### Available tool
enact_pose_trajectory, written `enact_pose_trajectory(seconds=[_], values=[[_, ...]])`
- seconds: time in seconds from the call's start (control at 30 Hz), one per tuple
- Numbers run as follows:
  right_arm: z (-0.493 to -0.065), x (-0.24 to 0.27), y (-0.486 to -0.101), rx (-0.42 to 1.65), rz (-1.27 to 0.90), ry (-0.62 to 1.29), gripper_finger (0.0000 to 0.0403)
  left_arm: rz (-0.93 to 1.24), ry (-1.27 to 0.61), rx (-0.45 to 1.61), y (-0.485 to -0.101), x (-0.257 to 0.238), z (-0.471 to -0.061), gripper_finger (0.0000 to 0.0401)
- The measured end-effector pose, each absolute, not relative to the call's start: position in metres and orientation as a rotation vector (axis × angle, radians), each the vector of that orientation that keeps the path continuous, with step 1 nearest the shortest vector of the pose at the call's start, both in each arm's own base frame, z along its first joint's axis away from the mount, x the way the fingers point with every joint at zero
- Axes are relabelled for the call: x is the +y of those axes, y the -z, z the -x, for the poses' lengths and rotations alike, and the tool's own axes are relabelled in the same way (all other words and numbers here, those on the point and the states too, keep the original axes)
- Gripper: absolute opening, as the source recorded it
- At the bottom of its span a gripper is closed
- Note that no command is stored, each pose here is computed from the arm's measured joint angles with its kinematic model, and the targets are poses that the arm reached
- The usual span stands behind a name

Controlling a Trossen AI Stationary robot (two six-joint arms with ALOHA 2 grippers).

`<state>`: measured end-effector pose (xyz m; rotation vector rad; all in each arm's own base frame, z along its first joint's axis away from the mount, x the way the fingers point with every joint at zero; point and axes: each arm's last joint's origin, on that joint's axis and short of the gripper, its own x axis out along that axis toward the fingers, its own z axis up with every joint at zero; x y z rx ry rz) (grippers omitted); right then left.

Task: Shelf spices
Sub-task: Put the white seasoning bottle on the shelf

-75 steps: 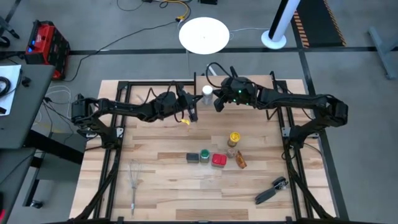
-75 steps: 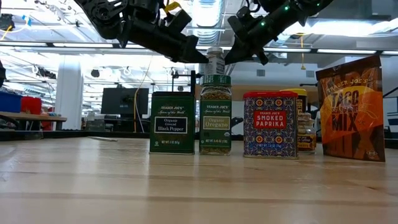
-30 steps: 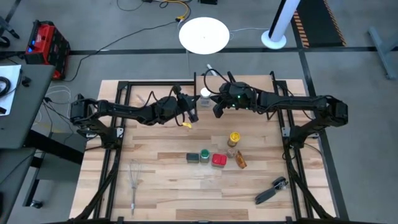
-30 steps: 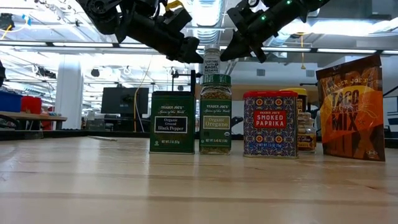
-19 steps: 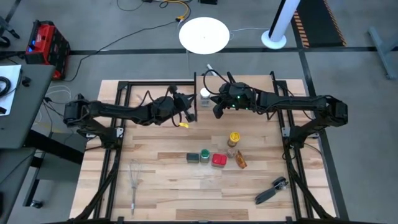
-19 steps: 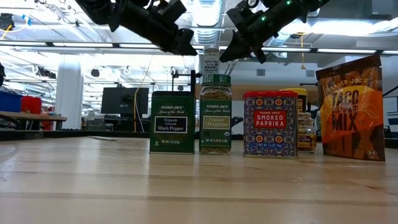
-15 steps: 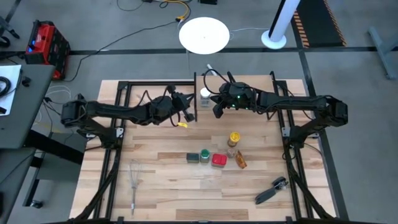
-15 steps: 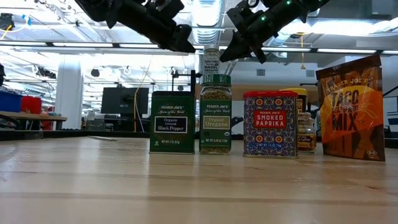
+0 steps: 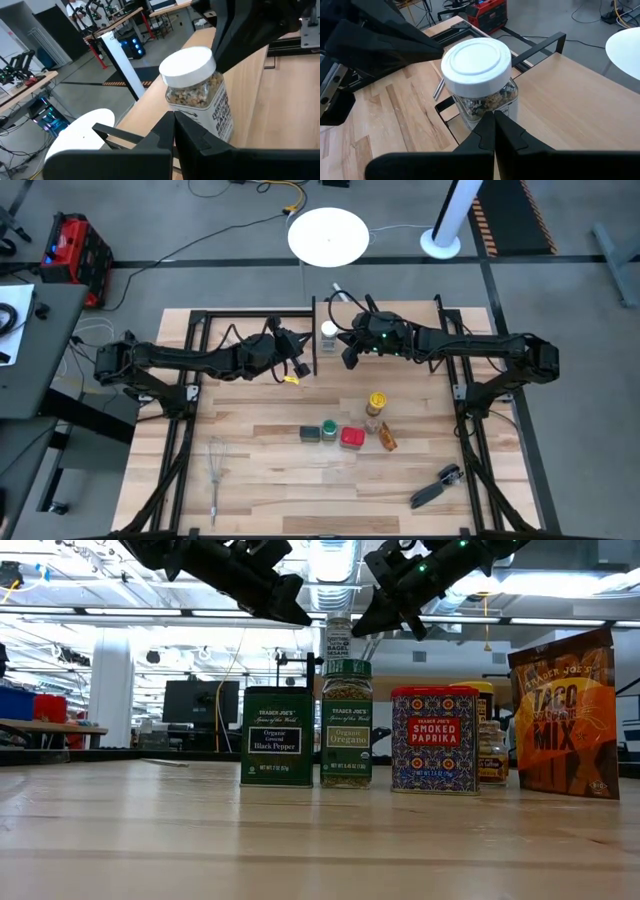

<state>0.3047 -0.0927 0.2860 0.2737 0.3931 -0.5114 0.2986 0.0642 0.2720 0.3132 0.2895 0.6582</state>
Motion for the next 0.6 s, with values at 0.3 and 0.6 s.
enact_pose_trajectory(seconds=[0.3,0.6], values=[[-0.301,-0.104,-0.285,0.395,-0.285,0.55,0.0002,-0.289,-0.625,0.304,-0.269,0.063,-0.299,0.0],[-0.301,-0.107,-0.288,0.365,-0.271,0.552,0.0002,-0.241,-0.55,0.282,-0.269,0.061,-0.3,0.0]])
